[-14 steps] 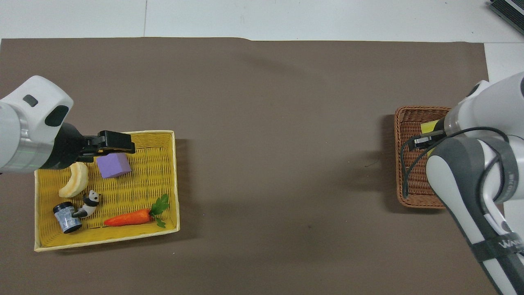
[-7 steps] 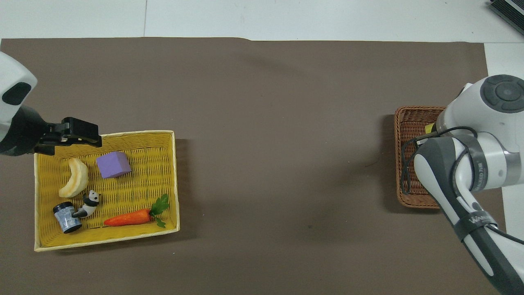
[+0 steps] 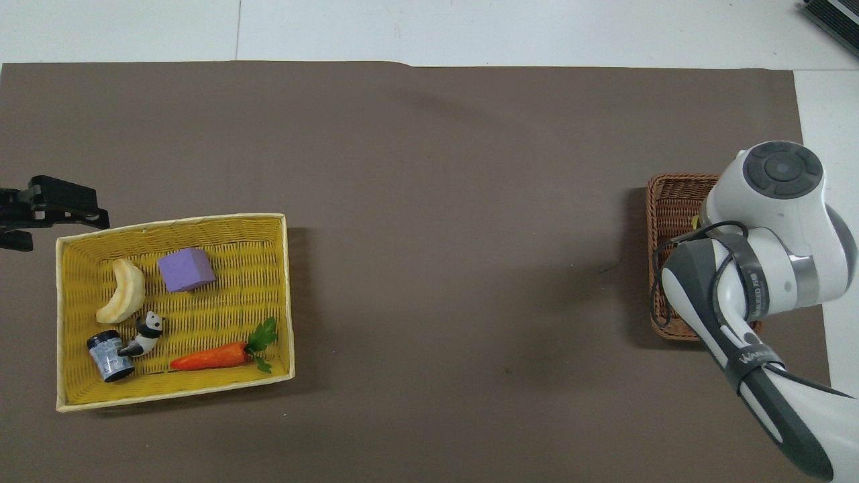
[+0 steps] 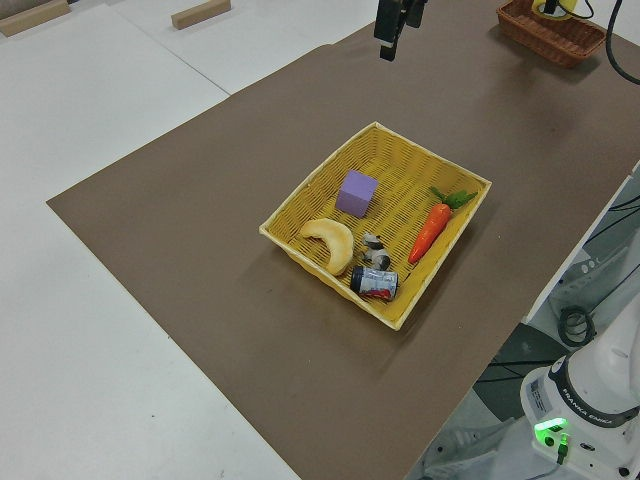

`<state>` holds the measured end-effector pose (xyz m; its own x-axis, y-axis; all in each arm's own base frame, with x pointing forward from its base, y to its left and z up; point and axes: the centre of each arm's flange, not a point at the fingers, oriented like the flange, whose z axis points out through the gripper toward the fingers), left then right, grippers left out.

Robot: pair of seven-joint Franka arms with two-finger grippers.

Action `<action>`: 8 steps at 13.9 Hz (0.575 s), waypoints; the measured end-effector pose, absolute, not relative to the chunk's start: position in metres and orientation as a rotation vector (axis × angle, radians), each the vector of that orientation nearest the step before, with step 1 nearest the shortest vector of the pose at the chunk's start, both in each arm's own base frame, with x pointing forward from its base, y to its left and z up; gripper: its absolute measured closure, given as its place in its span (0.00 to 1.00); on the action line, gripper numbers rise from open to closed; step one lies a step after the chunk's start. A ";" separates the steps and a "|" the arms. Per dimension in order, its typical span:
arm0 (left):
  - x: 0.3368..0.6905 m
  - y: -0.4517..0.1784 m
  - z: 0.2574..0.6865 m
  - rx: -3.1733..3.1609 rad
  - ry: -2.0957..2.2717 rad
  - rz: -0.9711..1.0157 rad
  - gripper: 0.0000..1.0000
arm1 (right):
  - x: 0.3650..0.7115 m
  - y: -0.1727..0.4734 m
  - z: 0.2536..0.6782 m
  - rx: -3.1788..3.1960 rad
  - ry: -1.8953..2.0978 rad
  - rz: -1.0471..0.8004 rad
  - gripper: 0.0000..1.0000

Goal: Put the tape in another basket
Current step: 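Lower the tape into the wicker basket and open the right gripper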

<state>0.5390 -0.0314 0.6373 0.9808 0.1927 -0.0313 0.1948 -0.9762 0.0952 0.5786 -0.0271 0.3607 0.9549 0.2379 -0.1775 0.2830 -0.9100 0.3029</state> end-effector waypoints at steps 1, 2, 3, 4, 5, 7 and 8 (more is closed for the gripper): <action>0.539 -0.032 0.638 3.029 0.294 -0.033 0.00 | 0.577 -0.026 0.356 2.777 0.389 -0.196 1.00; 0.539 -0.033 0.638 3.030 0.292 -0.033 0.00 | 0.576 -0.025 0.352 2.778 0.395 -0.195 1.00; 0.539 -0.034 0.638 3.030 0.290 -0.033 0.00 | 0.575 -0.024 0.350 2.778 0.400 -0.198 1.00; 0.539 -0.034 0.638 3.030 0.290 -0.034 0.00 | 0.574 -0.023 0.347 2.778 0.404 -0.202 1.00; 0.539 -0.034 0.638 3.030 0.290 -0.034 0.00 | 0.574 -0.022 0.345 2.778 0.408 -0.208 1.00; 0.539 -0.034 0.638 3.030 0.290 -0.034 0.00 | 0.574 -0.022 0.340 2.778 0.412 -0.220 1.00; 0.539 -0.034 0.638 3.030 0.290 -0.034 0.00 | 0.573 -0.022 0.337 2.777 0.421 -0.228 1.00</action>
